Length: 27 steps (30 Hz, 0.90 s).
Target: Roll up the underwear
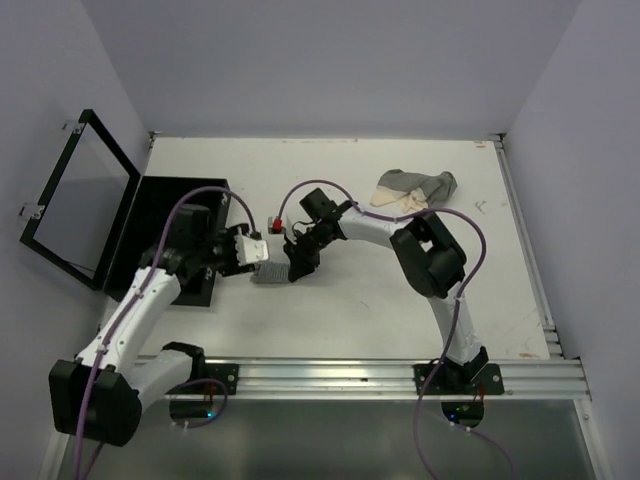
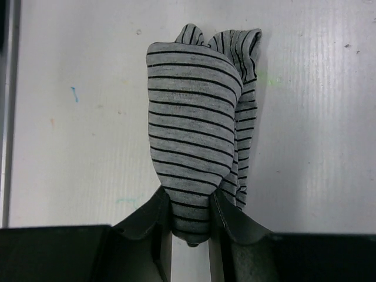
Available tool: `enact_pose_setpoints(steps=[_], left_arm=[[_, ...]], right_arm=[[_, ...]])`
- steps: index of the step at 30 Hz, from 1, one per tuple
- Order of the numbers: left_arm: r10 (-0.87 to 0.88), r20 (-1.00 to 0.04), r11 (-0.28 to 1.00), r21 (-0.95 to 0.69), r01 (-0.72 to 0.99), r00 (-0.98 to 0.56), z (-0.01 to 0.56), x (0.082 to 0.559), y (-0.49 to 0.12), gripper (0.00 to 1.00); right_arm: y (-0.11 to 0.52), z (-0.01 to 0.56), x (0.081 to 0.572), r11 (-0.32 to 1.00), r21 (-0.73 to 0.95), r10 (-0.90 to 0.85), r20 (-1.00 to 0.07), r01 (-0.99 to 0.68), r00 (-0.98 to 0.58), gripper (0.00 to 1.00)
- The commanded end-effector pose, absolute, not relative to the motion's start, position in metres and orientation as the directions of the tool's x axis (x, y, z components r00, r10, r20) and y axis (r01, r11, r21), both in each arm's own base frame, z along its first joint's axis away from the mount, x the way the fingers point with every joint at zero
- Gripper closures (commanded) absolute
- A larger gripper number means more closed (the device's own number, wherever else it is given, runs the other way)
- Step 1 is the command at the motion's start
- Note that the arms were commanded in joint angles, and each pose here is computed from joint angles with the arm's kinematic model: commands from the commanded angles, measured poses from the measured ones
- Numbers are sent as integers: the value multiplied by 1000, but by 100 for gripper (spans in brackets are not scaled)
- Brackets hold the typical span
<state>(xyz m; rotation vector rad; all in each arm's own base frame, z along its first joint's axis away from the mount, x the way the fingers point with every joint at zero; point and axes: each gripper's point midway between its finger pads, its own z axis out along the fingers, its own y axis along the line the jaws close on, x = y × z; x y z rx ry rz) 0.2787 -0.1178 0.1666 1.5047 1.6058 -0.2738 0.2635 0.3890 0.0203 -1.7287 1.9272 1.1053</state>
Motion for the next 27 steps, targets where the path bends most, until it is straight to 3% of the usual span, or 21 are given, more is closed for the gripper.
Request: enact_pose_setpoints(steps=[1, 7, 15, 23, 27], left_arm=[[785, -556, 59, 507, 860, 274, 122, 261, -129, 41], [809, -466, -83, 512, 855, 358, 85, 246, -171, 40], [829, -398, -113, 570, 814, 394, 73, 265, -191, 40], [855, -345, -203, 463, 863, 387, 27, 259, -195, 43], [883, -327, -204, 378, 903, 337, 5, 254, -191, 50]], right_arm=[[344, -40, 216, 133, 592, -818, -386, -795, -425, 100], [347, -39, 221, 169, 665, -787, -353, -728, -505, 100], [342, -44, 220, 177, 694, -789, -325, -698, -522, 100], [343, -47, 220, 177, 723, -787, -303, -668, -537, 100], [343, -45, 219, 167, 725, -790, -307, -669, -531, 100]])
